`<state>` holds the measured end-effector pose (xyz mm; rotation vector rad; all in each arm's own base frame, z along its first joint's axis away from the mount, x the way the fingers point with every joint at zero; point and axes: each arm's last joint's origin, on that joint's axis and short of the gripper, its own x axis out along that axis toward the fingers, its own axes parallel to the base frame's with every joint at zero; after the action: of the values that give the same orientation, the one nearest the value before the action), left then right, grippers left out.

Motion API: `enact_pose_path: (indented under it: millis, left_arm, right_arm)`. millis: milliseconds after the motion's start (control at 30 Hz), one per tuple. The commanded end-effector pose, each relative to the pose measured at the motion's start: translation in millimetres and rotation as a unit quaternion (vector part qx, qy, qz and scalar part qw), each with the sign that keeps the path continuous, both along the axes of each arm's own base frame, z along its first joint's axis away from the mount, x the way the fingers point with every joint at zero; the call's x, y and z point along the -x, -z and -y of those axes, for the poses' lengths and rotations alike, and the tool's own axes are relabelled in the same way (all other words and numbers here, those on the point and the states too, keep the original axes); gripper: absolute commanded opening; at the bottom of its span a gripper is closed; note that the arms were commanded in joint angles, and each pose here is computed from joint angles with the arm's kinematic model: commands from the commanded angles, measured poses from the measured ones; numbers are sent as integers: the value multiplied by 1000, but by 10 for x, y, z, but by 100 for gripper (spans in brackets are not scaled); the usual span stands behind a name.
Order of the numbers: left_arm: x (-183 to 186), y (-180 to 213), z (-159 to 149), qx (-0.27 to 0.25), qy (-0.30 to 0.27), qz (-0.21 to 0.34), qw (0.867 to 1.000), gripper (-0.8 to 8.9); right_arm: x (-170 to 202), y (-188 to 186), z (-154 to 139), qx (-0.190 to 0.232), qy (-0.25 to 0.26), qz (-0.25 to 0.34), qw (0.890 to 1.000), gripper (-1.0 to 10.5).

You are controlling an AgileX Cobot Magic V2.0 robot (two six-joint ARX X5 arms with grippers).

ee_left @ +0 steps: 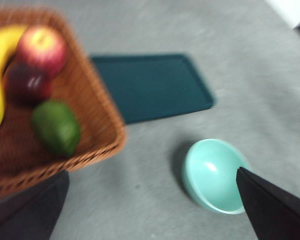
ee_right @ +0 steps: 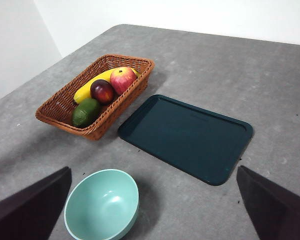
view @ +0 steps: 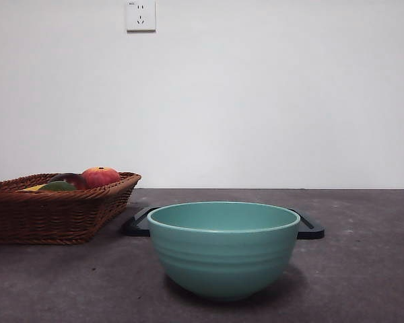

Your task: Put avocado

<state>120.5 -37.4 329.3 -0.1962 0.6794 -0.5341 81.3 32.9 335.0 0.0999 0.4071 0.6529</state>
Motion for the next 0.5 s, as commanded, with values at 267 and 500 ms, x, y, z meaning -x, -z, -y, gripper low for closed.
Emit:
enact_pose_path:
  millis: [267,500]
  left_arm:
    - [-622,213,105,-43,-69,-128,988,591]
    - [-1172,293,194,-123,-82,-180,973,591]
  right_arm:
    - [9,-61,-2,-7,-2,9,1000,612]
    - [9,-61,-2,-7,-2,9,1000,612]
